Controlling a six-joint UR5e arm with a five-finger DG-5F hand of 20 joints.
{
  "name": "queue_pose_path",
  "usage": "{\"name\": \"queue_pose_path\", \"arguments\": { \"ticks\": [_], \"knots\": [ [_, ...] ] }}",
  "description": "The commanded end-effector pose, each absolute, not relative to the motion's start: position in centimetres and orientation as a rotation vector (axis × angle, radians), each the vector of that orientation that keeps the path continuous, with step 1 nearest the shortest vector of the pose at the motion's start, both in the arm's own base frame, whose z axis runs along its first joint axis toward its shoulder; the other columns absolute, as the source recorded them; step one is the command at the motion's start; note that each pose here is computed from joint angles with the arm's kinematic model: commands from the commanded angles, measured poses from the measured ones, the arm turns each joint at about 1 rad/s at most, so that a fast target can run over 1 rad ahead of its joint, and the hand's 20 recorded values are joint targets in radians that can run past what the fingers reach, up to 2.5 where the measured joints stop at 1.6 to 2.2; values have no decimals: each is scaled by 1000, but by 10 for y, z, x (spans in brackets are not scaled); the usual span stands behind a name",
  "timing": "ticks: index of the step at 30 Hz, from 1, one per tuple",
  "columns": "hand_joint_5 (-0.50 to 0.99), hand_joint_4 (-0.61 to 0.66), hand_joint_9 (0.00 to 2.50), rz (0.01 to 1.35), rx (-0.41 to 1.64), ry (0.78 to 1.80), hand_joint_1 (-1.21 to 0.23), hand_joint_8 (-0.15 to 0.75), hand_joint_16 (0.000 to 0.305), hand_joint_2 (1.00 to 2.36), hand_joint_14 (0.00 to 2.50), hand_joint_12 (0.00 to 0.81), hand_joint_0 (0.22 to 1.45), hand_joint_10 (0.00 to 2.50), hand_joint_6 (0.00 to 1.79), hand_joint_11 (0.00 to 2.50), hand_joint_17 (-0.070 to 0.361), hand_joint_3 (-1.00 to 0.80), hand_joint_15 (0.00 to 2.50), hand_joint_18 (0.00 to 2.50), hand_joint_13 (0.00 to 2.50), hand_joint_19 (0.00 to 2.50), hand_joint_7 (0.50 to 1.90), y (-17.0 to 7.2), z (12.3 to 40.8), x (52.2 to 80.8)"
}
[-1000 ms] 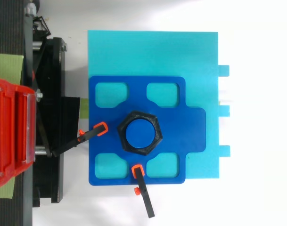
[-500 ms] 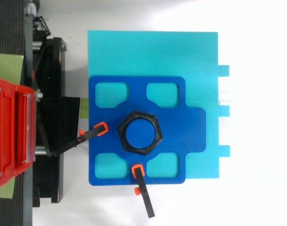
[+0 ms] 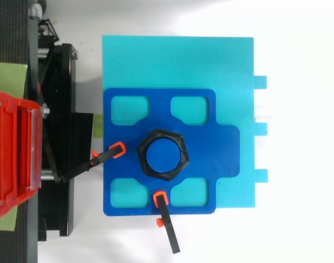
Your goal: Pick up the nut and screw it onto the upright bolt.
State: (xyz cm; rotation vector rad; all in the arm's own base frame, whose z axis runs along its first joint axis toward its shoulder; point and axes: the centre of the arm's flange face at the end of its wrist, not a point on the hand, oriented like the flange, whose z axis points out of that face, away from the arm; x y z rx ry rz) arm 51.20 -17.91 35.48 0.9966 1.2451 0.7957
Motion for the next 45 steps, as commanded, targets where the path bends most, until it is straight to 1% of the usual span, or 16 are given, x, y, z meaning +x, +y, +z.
{"name": "queue_pose_path", "arguments": {
  "ticks": [1,4,8,11,14,17,19,21,23,26,29,32,36,38,42,45],
  "knots": [
    [-242,147,0,797,996,1247,-478,171,42,1000,0,317,506,0,502,0,94,-500,0,0,0,0,726,-179,354,512],
    [-238,145,0,796,996,1244,-475,173,43,1000,0,322,506,0,502,0,97,-500,0,0,0,0,664,-179,355,512],
    [-239,138,0,796,996,1244,-475,172,43,1000,0,319,506,0,502,0,96,-500,0,0,0,0,702,-179,355,512],
    [-235,135,0,796,996,1244,-475,173,43,1000,0,318,505,0,502,0,97,-500,0,0,0,0,648,-179,355,512],
    [-236,138,0,798,994,1244,-478,171,43,1000,0,317,506,0,502,0,96,-500,0,0,0,0,693,-179,355,512],
    [-235,133,0,796,996,1244,-477,174,43,1000,0,318,506,0,502,0,97,-500,0,0,0,0,668,-179,355,512],
    [-238,135,0,797,995,1245,-481,172,43,1000,0,318,505,0,502,0,96,-500,0,0,0,0,704,-179,355,512],
    [-238,134,0,795,997,1246,-481,174,43,1000,0,319,506,0,502,0,96,-500,0,0,0,0,701,-179,354,512],
    [-232,136,0,796,995,1243,-485,174,43,1000,0,318,507,0,501,0,97,-500,0,0,0,0,655,-179,355,512],
    [-235,139,0,795,997,1246,-485,174,42,1000,0,316,508,0,502,0,95,-500,0,0,0,0,714,-179,354,512],
    [-232,136,0,796,996,1244,-485,172,43,1000,0,317,508,0,502,0,97,-500,0,0,0,0,660,-179,355,512],
    [-235,134,0,795,997,1246,-486,172,42,1000,0,316,508,0,502,0,95,-500,0,0,0,0,710,-179,354,512],
    [-234,125,0,796,996,1244,-482,172,43,1000,0,317,505,0,502,0,96,-500,0,0,0,0,665,-179,355,512],
    [-237,125,0,796,996,1244,-480,175,42,1000,0,315,505,0,502,0,95,-500,0,0,0,0,715,-179,355,512],
    [-232,132,0,796,995,1243,-474,172,43,1000,0,317,505,0,502,0,97,-500,0,0,0,0,667,-179,355,512],
    [-238,122,0,796,996,1244,-475,174,42,1000,0,315,506,0,502,0,95,-500,0,0,0,0,710,-179,355,512]
  ]
}}
